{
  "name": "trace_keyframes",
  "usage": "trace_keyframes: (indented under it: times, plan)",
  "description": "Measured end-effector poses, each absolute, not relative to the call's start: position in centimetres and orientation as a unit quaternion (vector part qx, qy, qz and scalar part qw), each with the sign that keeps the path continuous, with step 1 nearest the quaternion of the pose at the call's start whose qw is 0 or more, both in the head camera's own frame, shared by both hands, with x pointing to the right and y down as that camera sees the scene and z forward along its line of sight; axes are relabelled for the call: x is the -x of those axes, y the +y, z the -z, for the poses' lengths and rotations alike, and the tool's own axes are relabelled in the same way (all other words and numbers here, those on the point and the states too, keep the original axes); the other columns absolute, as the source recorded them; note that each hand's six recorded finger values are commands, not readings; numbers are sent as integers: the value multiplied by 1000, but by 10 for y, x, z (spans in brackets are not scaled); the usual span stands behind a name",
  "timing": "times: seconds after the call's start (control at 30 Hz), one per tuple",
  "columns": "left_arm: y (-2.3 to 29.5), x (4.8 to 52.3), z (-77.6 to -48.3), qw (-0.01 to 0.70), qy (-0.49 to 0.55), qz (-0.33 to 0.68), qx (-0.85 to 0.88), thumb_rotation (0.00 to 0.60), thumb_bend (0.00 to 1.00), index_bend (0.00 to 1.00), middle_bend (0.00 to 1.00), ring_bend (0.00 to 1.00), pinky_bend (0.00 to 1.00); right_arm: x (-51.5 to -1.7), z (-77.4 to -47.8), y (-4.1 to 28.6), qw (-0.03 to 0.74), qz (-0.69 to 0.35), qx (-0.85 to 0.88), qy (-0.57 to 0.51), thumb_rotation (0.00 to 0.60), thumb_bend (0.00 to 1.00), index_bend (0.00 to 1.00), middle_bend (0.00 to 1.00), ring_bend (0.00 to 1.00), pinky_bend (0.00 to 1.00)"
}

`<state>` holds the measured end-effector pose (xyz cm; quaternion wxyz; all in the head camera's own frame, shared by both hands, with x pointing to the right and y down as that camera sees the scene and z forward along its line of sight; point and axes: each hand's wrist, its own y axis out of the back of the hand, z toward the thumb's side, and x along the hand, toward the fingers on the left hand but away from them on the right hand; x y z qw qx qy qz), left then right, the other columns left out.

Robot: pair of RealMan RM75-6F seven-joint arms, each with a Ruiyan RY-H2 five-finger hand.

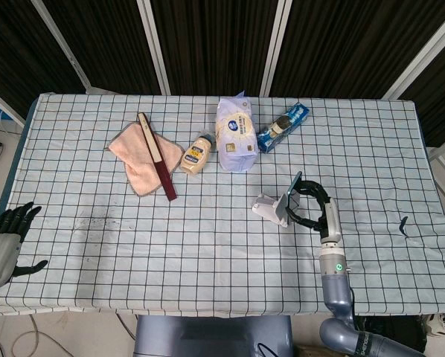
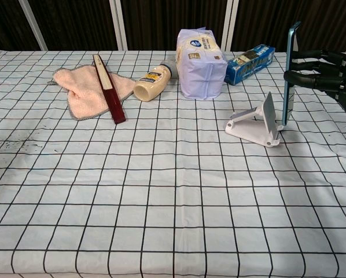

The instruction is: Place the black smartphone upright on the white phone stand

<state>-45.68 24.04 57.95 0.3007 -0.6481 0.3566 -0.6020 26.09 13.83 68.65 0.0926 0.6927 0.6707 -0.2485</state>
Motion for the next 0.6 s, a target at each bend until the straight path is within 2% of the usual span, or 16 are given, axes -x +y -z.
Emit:
trace_keyframes:
  times: [0.6]
  plan:
    - [240,456,-581,294,356,602,652,600,0,0,0,0,0,-260,-707,153,105,221,-676,695,600,552,648,628,429,143]
